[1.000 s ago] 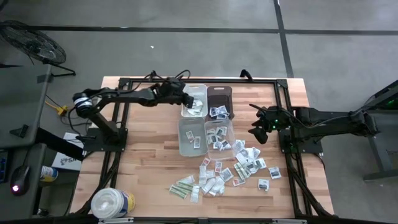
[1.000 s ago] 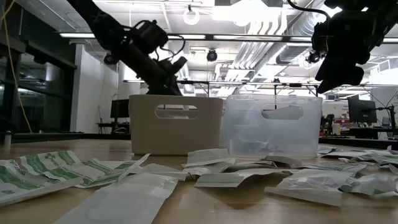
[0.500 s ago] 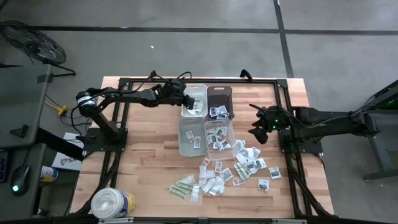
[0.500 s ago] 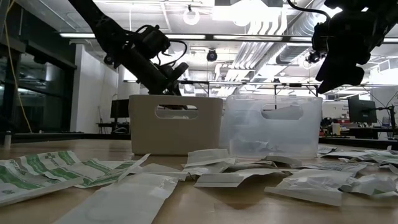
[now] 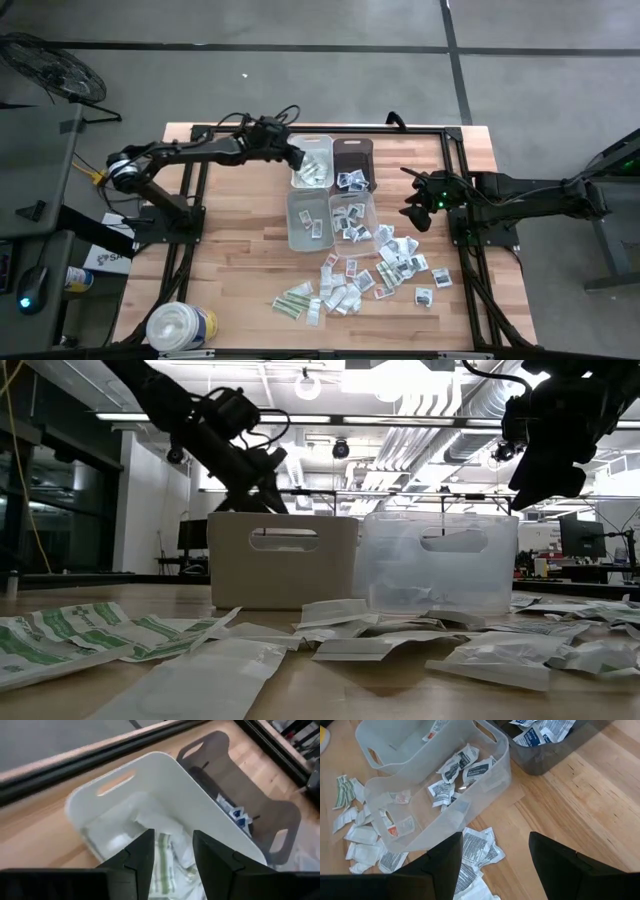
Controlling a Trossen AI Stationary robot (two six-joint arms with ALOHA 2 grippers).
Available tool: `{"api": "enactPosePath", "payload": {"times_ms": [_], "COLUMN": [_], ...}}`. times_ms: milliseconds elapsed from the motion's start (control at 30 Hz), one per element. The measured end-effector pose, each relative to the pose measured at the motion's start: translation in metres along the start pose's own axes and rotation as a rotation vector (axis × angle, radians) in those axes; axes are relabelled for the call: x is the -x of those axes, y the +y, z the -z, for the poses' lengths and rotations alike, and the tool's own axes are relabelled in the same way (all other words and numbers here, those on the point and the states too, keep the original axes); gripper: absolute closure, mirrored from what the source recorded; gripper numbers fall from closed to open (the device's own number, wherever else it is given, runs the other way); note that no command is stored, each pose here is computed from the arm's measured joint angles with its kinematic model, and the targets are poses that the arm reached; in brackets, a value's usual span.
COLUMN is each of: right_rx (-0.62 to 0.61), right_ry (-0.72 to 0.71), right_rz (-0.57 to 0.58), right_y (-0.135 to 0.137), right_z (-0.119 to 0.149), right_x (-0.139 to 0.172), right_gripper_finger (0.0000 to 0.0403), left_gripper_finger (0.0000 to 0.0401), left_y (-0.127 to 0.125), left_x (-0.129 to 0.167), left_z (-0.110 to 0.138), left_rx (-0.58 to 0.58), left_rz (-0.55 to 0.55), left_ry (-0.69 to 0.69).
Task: Pick & Place First Aid Supplies
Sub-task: Put the green bandage pack into the white bin
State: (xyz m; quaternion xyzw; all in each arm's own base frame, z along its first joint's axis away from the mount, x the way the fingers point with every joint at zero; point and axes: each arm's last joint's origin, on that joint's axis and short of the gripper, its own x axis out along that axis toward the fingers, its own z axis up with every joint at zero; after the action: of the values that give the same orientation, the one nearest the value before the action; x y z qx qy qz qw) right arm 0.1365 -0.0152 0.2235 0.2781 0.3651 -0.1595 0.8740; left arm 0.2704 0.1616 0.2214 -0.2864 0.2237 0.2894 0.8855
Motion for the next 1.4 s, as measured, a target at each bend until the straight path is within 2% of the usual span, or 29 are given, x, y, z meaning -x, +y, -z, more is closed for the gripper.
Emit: {"api": "enactPosePath", "payload": {"times_ms": [133, 267, 467, 567, 800, 933, 1167, 1400], "right_rx": [0.000, 0.000, 0.008, 0.010, 0.010, 0.011, 0.011, 0.011], "right_ry": [0.000, 0.000, -0.002, -0.004, -0.005, -0.005, -0.007, -0.011], "right_rz": [0.000, -0.001, 0.002, 0.005, 0.006, 0.006, 0.005, 0.003], "right_y": [0.000, 0.000, 0.000, 0.000, 0.000, 0.000, 0.000, 0.000], "right_z": [0.000, 0.000, 0.000, 0.000, 0.000, 0.000, 0.000, -0.001], "right_x": [0.000, 0.000, 0.000, 0.000, 0.000, 0.000, 0.000, 0.000], "right_gripper_finger": [0.0181, 0.0181, 0.0181, 0.0181, 0.0181, 0.0181, 0.0181, 0.0181], "left_gripper_finger": [0.0266, 0.0266, 0.0266, 0.0266, 0.0266, 0.0266, 0.0266, 0.0266], "left_y": [-0.004, -0.020, -0.054, -0.071, -0.109, -0.129, -0.150, -0.171], "left_x": [0.019, 0.038, 0.068, 0.081, 0.105, 0.119, 0.135, 0.135], "left_z": [-0.003, 0.004, 0.026, 0.043, 0.089, 0.113, 0.146, 0.186], "left_rx": [-0.065, -0.175, -0.345, -0.383, -0.240, -0.191, -0.081, 0.002], "left_rz": [0.020, 0.107, 0.211, 0.233, 0.240, 0.238, 0.235, 0.214], "left_ry": [0.023, 0.085, 0.180, 0.241, 0.437, 0.464, 0.555, 0.651]}}
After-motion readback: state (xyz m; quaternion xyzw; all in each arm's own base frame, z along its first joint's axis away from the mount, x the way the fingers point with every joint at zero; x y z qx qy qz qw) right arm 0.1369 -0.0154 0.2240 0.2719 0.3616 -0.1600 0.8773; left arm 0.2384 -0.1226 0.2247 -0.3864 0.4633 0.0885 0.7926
